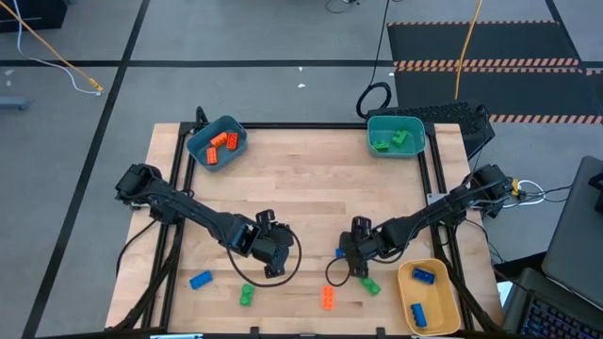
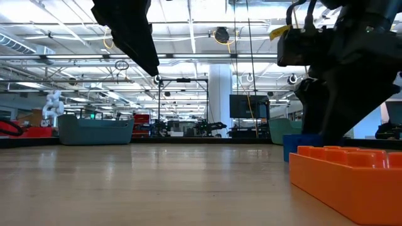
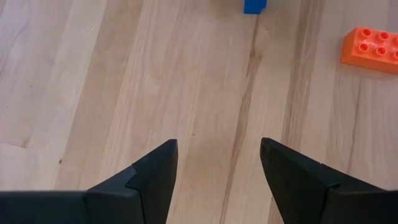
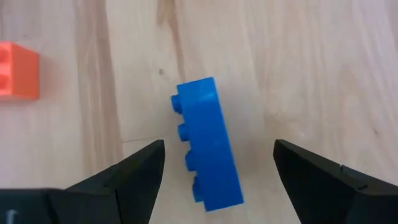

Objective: Sort & place blocks by color
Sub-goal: Put the right blue game piece into the yellow bin

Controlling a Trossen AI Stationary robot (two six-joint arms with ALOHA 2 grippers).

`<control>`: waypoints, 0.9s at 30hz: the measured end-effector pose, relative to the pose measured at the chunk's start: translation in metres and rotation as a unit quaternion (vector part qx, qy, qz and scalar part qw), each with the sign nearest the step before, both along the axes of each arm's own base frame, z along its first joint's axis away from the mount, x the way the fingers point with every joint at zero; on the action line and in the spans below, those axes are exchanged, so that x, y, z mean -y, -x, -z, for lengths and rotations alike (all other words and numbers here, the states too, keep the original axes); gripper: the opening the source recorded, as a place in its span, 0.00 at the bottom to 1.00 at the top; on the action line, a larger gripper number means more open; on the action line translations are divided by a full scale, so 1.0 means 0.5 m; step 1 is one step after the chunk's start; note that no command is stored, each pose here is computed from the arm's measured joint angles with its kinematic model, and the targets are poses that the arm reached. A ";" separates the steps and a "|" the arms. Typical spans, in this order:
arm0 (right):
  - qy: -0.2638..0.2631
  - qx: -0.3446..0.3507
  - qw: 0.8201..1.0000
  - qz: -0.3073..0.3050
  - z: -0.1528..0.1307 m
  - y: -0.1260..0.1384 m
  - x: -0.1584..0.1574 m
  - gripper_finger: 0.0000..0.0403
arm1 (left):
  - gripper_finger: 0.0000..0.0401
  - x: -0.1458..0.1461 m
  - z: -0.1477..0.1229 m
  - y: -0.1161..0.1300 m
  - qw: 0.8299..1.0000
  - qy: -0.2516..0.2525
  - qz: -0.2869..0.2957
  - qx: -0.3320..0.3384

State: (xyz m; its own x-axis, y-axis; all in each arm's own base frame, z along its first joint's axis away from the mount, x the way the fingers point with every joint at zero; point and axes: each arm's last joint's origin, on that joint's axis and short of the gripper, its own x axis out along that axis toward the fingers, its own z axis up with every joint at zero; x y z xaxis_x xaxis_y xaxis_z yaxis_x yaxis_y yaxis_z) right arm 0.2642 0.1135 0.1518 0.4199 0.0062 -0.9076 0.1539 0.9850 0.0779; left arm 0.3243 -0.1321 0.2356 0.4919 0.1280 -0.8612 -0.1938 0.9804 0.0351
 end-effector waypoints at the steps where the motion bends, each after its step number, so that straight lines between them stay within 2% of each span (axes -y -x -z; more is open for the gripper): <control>1: 0.006 0.003 1.000 0.003 0.000 0.000 0.001 0.72 | 0.58 0.000 0.000 0.000 1.000 0.000 0.000 0.000; 6: 0.009 0.001 1.000 0.004 0.002 0.000 0.001 0.58 | 0.58 0.000 0.000 0.000 1.000 0.000 0.000 0.000; 14: 0.019 -0.004 1.000 -0.018 0.003 0.001 0.002 0.21 | 0.58 0.000 0.000 0.000 1.000 0.000 0.000 0.000; 20: 0.014 -0.020 0.999 -0.037 -0.009 0.013 0.005 0.20 | 0.58 0.000 0.000 0.000 1.000 0.000 0.000 0.000; 27: -0.004 -0.033 0.999 -0.014 -0.074 0.061 0.025 0.20 | 0.58 0.000 0.000 0.000 1.000 -0.002 0.004 -0.001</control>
State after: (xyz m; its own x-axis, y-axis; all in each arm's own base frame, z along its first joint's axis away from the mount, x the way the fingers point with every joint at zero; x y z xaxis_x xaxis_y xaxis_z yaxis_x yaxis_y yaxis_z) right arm 0.2337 0.1011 0.1886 0.3585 0.0248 -0.9332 0.1320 0.9883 0.0770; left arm 0.3242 -0.1321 0.2355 0.4913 0.1285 -0.8615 -0.1864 0.9817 0.0401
